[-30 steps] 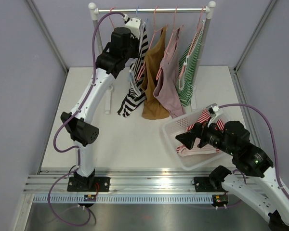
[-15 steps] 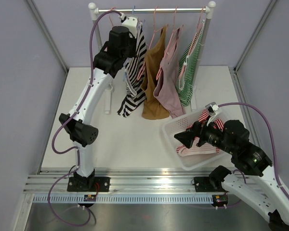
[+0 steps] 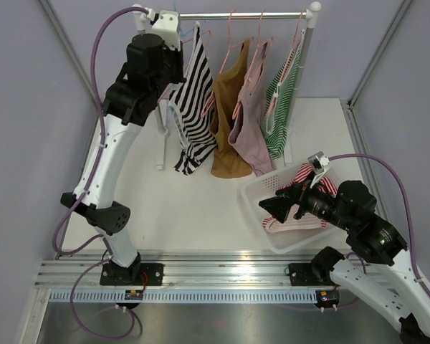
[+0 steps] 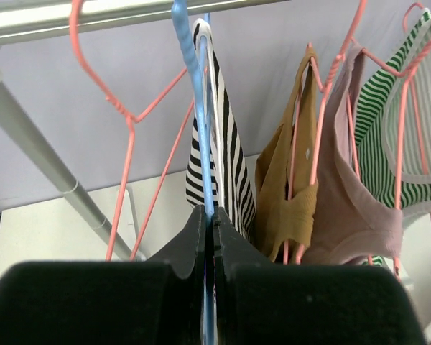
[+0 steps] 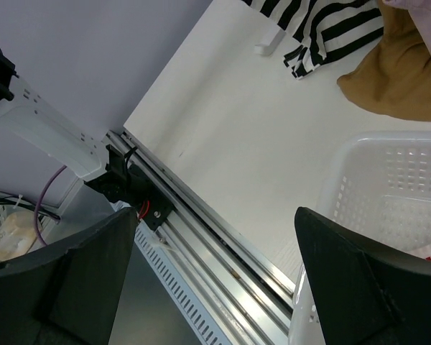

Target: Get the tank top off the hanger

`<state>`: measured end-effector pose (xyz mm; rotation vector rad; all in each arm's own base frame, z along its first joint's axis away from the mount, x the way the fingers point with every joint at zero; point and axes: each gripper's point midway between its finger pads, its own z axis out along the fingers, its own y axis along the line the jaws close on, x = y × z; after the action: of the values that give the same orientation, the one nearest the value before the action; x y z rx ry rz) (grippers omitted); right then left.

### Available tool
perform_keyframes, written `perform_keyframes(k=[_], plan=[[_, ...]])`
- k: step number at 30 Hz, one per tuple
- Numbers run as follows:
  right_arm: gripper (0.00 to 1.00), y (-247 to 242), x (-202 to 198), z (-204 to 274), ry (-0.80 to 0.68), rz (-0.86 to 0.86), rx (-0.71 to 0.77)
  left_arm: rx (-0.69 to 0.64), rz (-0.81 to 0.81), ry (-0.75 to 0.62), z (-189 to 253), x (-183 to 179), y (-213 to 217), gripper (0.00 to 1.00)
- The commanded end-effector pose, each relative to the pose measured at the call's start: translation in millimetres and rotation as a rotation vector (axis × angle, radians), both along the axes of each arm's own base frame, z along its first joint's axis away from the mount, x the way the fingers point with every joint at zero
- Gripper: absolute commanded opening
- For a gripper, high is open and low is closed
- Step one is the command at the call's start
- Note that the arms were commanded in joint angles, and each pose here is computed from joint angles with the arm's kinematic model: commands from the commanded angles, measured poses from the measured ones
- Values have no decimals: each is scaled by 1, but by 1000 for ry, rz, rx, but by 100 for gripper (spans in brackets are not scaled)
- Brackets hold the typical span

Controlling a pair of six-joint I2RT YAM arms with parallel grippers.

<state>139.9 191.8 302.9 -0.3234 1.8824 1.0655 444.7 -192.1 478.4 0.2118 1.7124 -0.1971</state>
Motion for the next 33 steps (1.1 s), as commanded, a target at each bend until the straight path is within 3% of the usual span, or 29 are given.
perform_keyframes(k=[1, 9, 13, 14, 19, 21, 23, 25, 27, 33], plan=[[99, 2, 0, 29, -85, 15, 63, -44, -23, -7, 20, -38, 13, 0], [100, 17, 2, 63, -212, 71, 202, -164, -47, 49, 14, -145, 54, 0], [99, 43, 2, 65, -230, 203, 229, -193, -71, 74, -8, -195, 73, 0], [100, 55, 10, 55, -187, 231, 217, -176, -103, 135, -38, -202, 69, 0], [99, 93, 27, 57, -108, 332, 316, -211, -242, 167, -90, -269, 75, 0], [97, 110, 37, 45, -64, 337, 309, -209, -294, 209, -122, -281, 70, 0], [94, 138, 44, 29, -56, 285, 233, -236, -377, 176, -126, -302, 66, 0], [93, 151, 64, 26, -159, 137, 114, -249, -411, 187, -139, -311, 63, 0], [91, 174, 66, 9, -180, 116, 33, -272, -455, 158, -139, -326, 63, 0], [86, 201, 95, 7, -220, 7, -13, -269, -513, 243, -163, -339, 56, 0]])
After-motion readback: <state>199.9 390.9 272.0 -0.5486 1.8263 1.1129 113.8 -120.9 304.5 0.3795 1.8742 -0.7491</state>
